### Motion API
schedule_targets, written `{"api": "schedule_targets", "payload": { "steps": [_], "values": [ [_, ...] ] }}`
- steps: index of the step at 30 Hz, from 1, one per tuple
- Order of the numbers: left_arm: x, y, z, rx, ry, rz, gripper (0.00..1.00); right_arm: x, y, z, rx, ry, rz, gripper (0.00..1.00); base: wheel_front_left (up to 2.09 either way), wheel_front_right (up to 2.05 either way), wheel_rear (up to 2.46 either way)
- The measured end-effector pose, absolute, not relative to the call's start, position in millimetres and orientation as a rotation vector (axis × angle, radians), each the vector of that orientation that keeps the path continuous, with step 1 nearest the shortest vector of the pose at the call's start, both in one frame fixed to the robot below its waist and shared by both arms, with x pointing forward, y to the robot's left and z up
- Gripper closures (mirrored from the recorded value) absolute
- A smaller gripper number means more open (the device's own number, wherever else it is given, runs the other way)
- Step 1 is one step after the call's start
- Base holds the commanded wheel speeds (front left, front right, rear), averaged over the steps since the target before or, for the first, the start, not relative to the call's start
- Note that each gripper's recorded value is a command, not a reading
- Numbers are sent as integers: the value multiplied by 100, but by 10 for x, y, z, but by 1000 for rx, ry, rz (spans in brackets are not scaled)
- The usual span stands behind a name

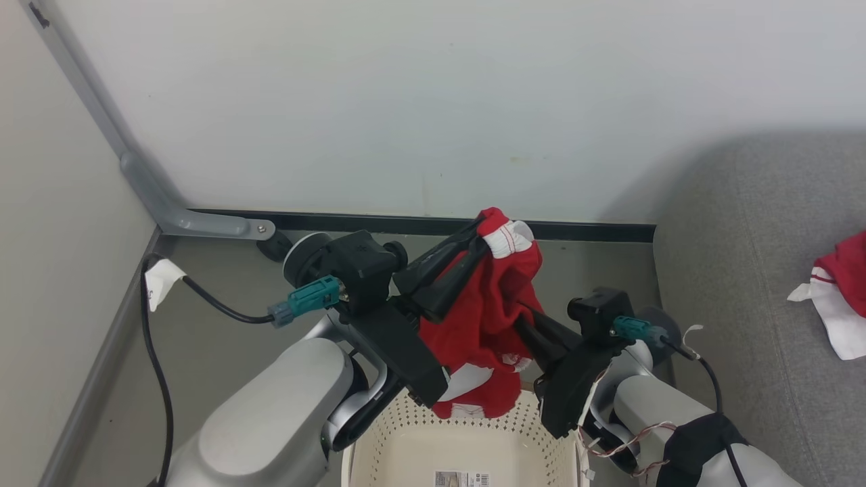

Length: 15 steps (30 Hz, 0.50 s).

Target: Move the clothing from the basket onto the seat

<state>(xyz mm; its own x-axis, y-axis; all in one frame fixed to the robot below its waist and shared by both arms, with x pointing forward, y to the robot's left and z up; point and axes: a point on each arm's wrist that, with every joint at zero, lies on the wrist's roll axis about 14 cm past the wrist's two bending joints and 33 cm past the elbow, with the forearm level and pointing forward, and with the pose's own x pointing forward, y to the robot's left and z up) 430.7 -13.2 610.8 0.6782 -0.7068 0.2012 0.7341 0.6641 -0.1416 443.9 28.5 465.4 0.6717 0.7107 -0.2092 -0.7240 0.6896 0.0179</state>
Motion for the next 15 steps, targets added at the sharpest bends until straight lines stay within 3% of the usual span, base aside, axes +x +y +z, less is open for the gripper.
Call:
{"api": "schedule_targets", "payload": {
  "steps": [15],
  "values": [
    [4364,1,5903,-220,-88,-766,100,4739,-418,4955,100,151,578,100,0,0,0]
  ]
}}
